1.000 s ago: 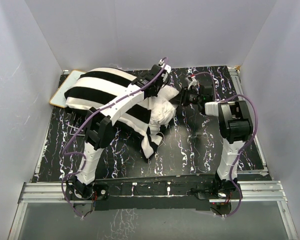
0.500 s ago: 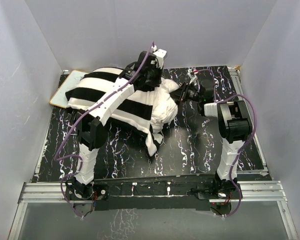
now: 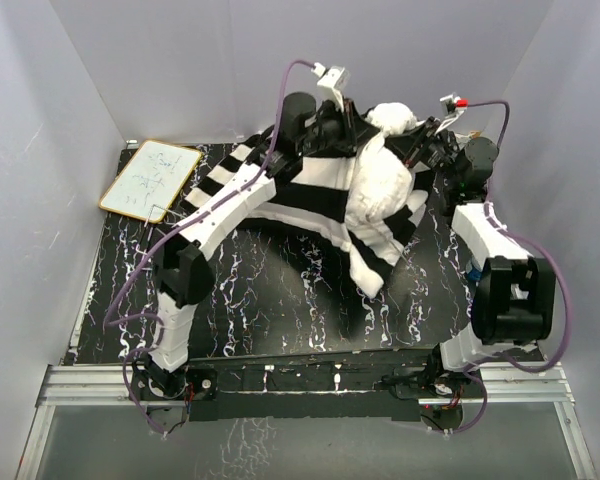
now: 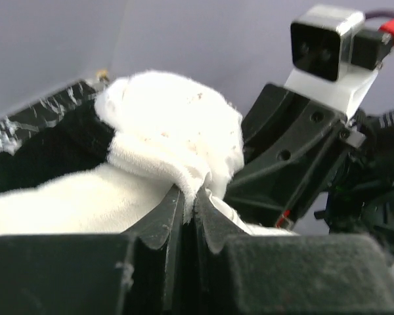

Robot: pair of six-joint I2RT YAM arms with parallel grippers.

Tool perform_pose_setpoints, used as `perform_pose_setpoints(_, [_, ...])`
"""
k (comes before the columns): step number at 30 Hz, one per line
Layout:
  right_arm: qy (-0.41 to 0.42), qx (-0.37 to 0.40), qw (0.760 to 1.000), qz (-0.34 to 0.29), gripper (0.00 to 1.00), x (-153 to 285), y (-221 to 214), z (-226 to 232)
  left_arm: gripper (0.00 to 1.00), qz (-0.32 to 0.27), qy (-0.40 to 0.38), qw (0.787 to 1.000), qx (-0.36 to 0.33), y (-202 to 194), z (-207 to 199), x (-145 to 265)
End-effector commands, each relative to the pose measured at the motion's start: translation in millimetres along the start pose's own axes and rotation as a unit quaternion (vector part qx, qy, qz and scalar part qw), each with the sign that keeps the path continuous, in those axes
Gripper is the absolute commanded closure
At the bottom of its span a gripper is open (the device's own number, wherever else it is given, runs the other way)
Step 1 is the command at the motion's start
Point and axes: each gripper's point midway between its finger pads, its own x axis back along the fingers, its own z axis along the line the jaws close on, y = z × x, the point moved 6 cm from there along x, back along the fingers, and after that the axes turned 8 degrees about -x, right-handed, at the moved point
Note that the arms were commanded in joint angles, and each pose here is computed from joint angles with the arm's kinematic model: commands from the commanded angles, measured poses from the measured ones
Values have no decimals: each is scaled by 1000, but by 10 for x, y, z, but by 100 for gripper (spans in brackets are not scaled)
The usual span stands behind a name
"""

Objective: Put the pillow into the pillowcase
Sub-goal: Stuff the pillow into the pillowcase.

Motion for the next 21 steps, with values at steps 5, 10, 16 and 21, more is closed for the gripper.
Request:
perform_pose_setpoints(5, [-108,45,980,159,92,302,-1343,-549,100,53,-197,975,88,-1162,-1187,715])
perform_pose_setpoints(10, [-108,48,965,236,92,314,-1826,-564,100,97,-194,971,100,-1588,-1326,996])
perform_pose_setpoints(16, [-131,-41,947,292,92,459,-2373,-825,90,201,-99,971,90,-1958,-1112,1155])
perform_pose_setpoints(21, [-126,-61,943,301,92,528,-2513,-827,59,221,58,973,27,-1630,-855,1377])
